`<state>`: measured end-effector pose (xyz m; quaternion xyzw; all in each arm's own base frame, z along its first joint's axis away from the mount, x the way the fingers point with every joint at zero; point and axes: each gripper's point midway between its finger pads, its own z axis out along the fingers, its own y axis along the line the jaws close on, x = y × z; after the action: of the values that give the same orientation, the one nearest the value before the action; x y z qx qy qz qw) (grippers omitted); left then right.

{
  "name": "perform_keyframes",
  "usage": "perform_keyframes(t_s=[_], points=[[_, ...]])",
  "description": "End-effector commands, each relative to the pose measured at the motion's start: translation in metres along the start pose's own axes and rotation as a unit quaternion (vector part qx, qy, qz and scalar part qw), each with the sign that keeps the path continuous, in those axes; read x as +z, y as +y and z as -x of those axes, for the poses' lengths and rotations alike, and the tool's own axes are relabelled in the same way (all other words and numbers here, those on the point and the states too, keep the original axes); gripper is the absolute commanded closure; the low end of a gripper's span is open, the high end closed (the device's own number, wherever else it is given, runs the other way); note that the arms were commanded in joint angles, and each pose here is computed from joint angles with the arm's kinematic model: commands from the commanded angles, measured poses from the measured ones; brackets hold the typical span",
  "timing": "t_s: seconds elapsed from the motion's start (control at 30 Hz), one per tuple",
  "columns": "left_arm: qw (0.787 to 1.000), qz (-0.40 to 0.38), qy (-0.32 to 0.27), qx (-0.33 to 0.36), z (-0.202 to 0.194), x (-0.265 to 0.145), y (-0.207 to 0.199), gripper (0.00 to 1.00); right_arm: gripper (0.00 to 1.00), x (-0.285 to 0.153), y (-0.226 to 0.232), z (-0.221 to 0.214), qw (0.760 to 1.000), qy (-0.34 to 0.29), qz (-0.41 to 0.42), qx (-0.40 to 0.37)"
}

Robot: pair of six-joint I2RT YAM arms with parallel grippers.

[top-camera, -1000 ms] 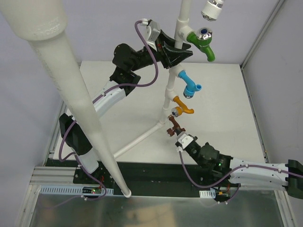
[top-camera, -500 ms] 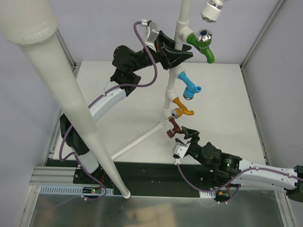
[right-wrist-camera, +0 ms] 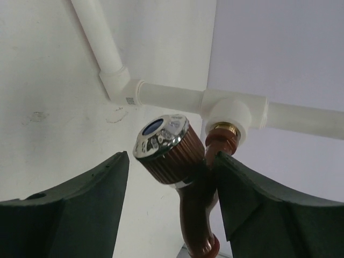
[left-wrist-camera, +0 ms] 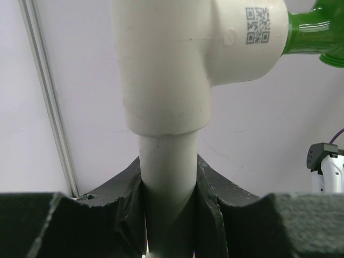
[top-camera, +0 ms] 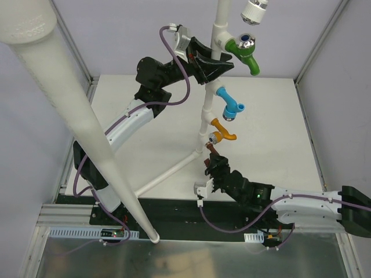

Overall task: Install the water faucets
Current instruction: Screw the water faucet onto the adaptor.

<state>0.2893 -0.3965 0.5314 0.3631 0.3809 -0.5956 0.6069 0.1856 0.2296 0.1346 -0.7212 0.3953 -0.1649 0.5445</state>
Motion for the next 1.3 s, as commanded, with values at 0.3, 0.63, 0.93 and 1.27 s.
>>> perform_keyframes(t_s=[0.3,0.63,0.93,1.27], points=[[0.996,-0.075,-0.030,0.037,0.034,-0.004,-0.043,1.00,1.00,0.029,-0.040,0.000,0.956,0.010,-0.154,0.251],[0.996,-0.076,-0.035,0.029,0.037,-0.007,-0.043,1.00,1.00,0.010,-0.070,0.011,0.801,-0.079,-0.246,0.541],[0.996,-0.077,-0.040,0.026,0.038,-0.010,-0.043,1.00,1.00,-0.018,-0.100,0.015,0.564,-0.137,-0.240,0.778],[0.996,-0.074,-0.037,0.021,0.034,-0.013,-0.041,1.00,1.00,-0.023,-0.056,-0.026,0.276,-0.098,-0.288,0.912]])
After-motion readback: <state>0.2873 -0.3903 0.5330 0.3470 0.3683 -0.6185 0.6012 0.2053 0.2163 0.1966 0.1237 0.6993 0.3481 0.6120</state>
